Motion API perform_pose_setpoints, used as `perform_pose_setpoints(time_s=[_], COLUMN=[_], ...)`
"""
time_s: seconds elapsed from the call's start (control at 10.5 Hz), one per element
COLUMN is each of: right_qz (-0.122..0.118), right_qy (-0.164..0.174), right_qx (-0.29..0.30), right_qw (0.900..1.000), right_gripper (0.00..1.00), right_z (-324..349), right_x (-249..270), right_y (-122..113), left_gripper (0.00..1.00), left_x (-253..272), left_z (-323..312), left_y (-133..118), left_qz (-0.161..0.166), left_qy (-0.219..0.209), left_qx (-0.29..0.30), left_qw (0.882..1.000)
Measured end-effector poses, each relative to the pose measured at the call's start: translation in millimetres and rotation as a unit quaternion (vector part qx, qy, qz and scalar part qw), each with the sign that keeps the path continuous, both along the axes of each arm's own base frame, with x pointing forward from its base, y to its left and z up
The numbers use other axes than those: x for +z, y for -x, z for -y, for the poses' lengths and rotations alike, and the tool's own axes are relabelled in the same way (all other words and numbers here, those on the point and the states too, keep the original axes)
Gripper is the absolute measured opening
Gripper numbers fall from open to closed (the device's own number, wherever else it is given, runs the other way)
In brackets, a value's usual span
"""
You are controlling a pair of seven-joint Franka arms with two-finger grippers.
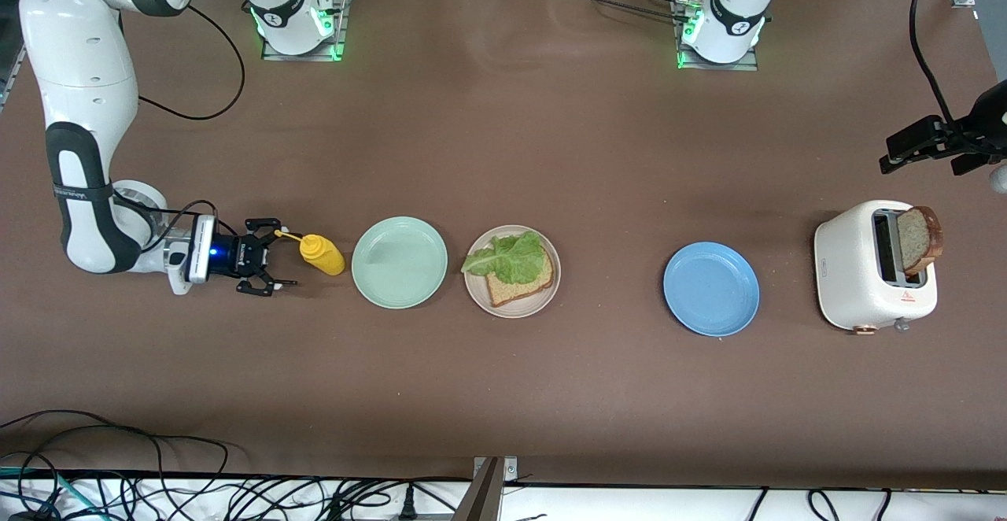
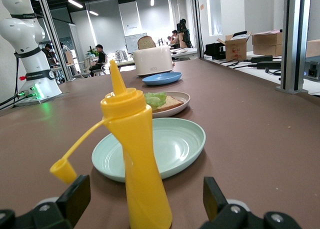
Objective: Make sandwich on beige plate with both arms
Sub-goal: 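Lower the mustard bottle onto the table and open the right gripper, then withdraw the right gripper while the left gripper lowers to the toaster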
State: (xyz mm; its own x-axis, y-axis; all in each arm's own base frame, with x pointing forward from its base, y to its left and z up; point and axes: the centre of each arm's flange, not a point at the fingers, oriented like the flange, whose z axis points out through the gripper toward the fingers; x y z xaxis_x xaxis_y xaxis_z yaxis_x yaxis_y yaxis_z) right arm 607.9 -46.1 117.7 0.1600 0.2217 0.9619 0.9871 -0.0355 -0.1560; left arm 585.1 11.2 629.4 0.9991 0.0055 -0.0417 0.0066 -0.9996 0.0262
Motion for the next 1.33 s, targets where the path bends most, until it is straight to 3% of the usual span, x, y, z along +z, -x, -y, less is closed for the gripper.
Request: perform_pose_setpoints(time_s=[0.29, 0.48, 0.67, 0.95, 1.33], right_qz=[-0.004, -0.027, -0.069, -0.14, -0.242], right_qy=[0.039, 0.076, 0.101, 0.154, 0.243], right_qx=[0.014, 0.015, 0.008, -0.006, -0.051], right_qw=[0.999, 0.997, 0.993, 0.978, 0.938], right_gripper=[1.0, 1.0, 1.0, 1.0, 1.0], right_z=[24, 44, 52, 56, 42], right_x=[17, 43, 60, 100, 173], right_y=[-13, -31, -44, -68, -99], left_gripper=[1.0, 1.0, 1.0, 1.0, 1.0], left_x=[2, 2, 2, 2, 1], left_z=[7, 17, 24, 21, 2], left_y=[0, 0, 0, 0, -3], left_qz=[0.002, 0.003, 0.003, 0.003, 0.008], left_qy=[0.001, 0.002, 0.003, 0.002, -0.029], left_qx=[-0.007, -0.015, -0.019, -0.017, -0.004], left_qw=[1.0, 1.0, 1.0, 1.0, 1.0])
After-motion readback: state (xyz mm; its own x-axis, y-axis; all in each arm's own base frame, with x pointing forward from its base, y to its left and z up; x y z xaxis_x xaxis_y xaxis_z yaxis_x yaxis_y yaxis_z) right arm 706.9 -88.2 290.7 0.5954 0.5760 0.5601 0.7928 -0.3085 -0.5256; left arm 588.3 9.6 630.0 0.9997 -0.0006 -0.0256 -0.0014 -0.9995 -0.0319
